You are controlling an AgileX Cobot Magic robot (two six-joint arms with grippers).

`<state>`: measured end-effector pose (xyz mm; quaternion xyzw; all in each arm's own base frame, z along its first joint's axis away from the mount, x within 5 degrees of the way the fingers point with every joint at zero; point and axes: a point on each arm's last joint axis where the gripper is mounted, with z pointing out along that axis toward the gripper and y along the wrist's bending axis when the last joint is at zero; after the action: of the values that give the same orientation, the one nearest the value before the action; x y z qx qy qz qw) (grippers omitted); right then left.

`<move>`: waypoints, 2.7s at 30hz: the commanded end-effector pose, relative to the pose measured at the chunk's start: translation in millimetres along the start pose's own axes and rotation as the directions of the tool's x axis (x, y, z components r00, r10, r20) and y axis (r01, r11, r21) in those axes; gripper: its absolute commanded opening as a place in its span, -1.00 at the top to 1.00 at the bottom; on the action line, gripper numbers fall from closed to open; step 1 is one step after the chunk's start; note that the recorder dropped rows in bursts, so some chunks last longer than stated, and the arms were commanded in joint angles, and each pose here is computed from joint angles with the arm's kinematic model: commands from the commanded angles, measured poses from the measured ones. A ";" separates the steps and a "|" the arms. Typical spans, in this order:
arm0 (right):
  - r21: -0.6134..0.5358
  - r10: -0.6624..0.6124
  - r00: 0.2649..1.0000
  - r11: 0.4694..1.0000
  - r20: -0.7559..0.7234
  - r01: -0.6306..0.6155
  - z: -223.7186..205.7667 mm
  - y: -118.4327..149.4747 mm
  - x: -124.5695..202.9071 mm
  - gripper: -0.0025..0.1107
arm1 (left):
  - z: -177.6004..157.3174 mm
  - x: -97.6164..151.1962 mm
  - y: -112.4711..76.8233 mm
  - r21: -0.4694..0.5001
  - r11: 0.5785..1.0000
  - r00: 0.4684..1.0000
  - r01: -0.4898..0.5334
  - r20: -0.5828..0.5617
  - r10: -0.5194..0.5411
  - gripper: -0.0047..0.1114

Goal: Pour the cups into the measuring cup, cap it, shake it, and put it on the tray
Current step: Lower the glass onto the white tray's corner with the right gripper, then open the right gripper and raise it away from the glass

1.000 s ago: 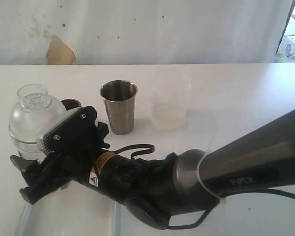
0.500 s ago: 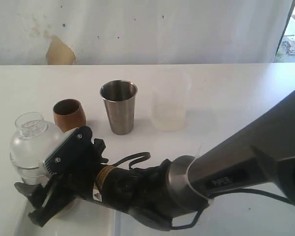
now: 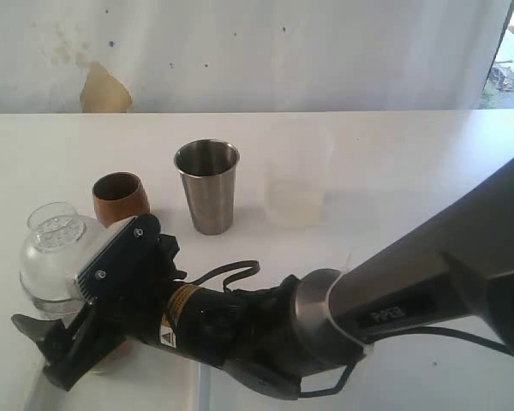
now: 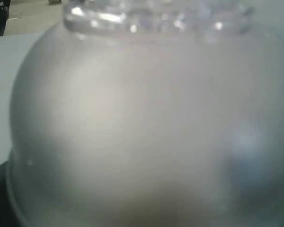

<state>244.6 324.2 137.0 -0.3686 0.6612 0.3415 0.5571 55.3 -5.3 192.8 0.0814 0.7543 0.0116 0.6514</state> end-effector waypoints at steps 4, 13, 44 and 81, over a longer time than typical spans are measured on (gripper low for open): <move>0.010 -0.027 0.998 1.000 0.049 0.026 -1.1 -3.7 -9.1 -0.71 | 0.0 0.7 0.0 -0.001 1.000 1.000 -0.003 0.007 0.003 0.92; 0.017 -0.028 0.996 0.999 0.079 0.027 -4.5 -3.4 -23.8 -0.71 | 0.0 0.7 0.0 -0.001 1.000 1.000 -0.003 0.007 0.003 0.92; 0.050 -0.081 0.989 0.996 0.124 0.075 -15.5 -3.4 -57.3 -0.68 | 0.0 0.7 0.0 -0.001 1.000 1.000 -0.003 0.007 0.003 0.92; 0.200 -0.132 0.991 0.970 -0.029 0.135 -204.4 18.6 -226.2 0.96 | 0.0 0.7 0.0 -0.001 1.000 1.000 -0.003 0.007 0.003 0.92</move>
<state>163.3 198.3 385.3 -0.3539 0.6517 0.2509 0.6222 55.3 -5.3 192.8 0.0814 0.7543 0.0116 0.6514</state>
